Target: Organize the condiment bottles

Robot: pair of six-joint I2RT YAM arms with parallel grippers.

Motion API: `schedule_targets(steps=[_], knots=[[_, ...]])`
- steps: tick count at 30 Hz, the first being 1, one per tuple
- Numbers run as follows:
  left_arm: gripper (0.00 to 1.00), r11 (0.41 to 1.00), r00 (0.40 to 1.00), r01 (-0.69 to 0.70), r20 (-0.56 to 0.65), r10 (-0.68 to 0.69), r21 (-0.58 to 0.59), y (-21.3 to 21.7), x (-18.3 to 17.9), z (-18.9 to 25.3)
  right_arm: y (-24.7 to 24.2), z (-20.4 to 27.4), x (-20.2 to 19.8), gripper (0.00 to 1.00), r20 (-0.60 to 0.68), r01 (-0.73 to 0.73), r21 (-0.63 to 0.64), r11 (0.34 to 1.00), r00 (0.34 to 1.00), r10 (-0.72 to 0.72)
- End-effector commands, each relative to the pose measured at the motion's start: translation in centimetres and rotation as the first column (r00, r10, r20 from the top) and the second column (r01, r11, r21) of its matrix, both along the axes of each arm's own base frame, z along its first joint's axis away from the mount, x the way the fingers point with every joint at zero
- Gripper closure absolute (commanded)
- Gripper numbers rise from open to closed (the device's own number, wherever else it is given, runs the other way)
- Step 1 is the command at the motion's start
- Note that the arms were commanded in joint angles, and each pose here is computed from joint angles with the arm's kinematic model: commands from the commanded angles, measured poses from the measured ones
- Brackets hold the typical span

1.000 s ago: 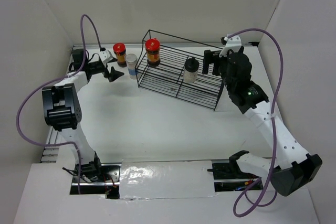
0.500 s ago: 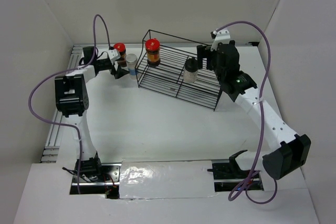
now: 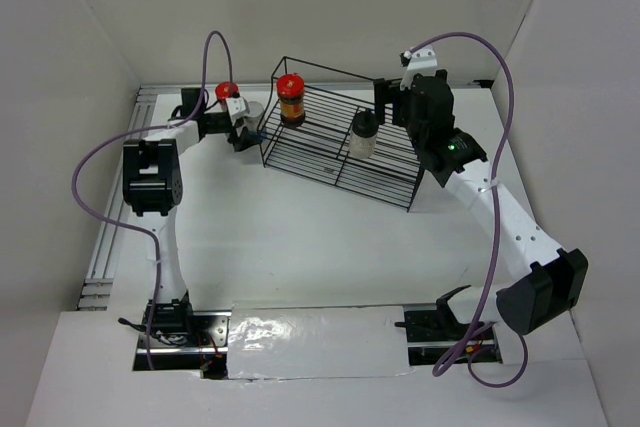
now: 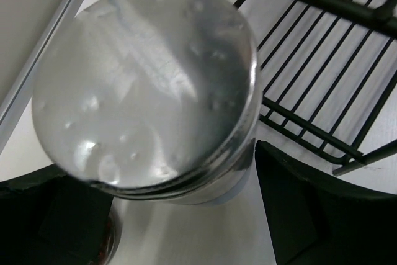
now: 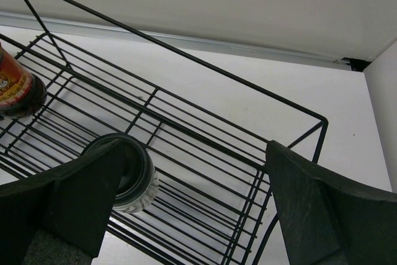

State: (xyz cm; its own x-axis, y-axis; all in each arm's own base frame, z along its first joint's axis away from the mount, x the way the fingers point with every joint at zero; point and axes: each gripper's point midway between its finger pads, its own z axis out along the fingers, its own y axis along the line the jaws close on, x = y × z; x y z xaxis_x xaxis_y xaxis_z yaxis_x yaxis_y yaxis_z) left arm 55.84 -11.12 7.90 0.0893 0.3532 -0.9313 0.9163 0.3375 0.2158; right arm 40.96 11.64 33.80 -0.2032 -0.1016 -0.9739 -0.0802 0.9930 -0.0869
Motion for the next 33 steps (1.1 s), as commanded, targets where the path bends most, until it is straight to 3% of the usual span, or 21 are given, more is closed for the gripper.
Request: schedule_targets(steps=[1, 5, 11, 13, 14, 15, 21, 27, 33], knots=[[0.03, 0.999, 0.998, 0.033, 0.049, -0.032, -0.026, 0.0, 0.9, 1.2, -0.3, 2.9, -0.2, 0.0, 0.065, 0.019, 0.015, 1.0, 0.998, -0.02], [0.18, 0.999, 0.999, 0.025, 0.032, -0.024, -0.032, -0.3, 1.2, 1.1, -0.2, 2.9, -0.3, 0.0, 0.061, 0.019, 0.016, 1.0, 0.998, -0.02], [0.53, 0.997, 1.0, 0.023, 0.001, -0.023, -0.077, -0.5, 1.0, 2.1, -0.4, 2.7, -0.4, 0.0, 0.054, 0.024, 0.017, 1.0, 0.998, -0.025], [0.75, 0.994, 0.999, 0.019, -0.028, -0.023, -0.104, -0.4, 0.7, 2.7, -0.3, 2.6, -0.5, 0.0, 0.051, 0.021, 0.016, 1.0, 0.998, -0.022], [0.93, 0.994, 0.999, 0.01, -0.036, -0.014, -0.109, -0.4, 0.7, 2.9, -0.3, 2.6, -0.5, 0.0, 0.053, 0.021, 0.017, 1.0, 0.998, -0.022], [1.0, 0.994, 0.999, -0.011, -0.038, 0.007, -0.109, -0.1, 1.0, 3.1, -0.3, 2.8, -0.5, 0.0, 0.055, 0.019, 0.02, 1.0, 0.998, -0.02], [1.0, 0.983, 0.988, -0.134, -0.092, 0.123, -0.122, 2.3, 1.5, 5.8, 0.0, 3.2, -0.7, 0.0, 0.063, 0.002, 0.031, 1.0, 0.998, -0.004], [1.0, 0.954, 0.96, -0.277, -0.073, 0.27, -0.115, 6.6, 0.7, 12.9, 0.5, 4.3, -0.8, 0.0, 0.065, -0.03, 0.024, 0.999, 0.997, 0.028], [1.0, 0.957, 0.96, -0.27, 0.054, 0.276, -0.101, 8.7, -3.6, 21.8, 3.9, 7.1, -2.1, 0.0, 0.083, -0.255, -0.013, 0.967, 0.963, 0.256]])
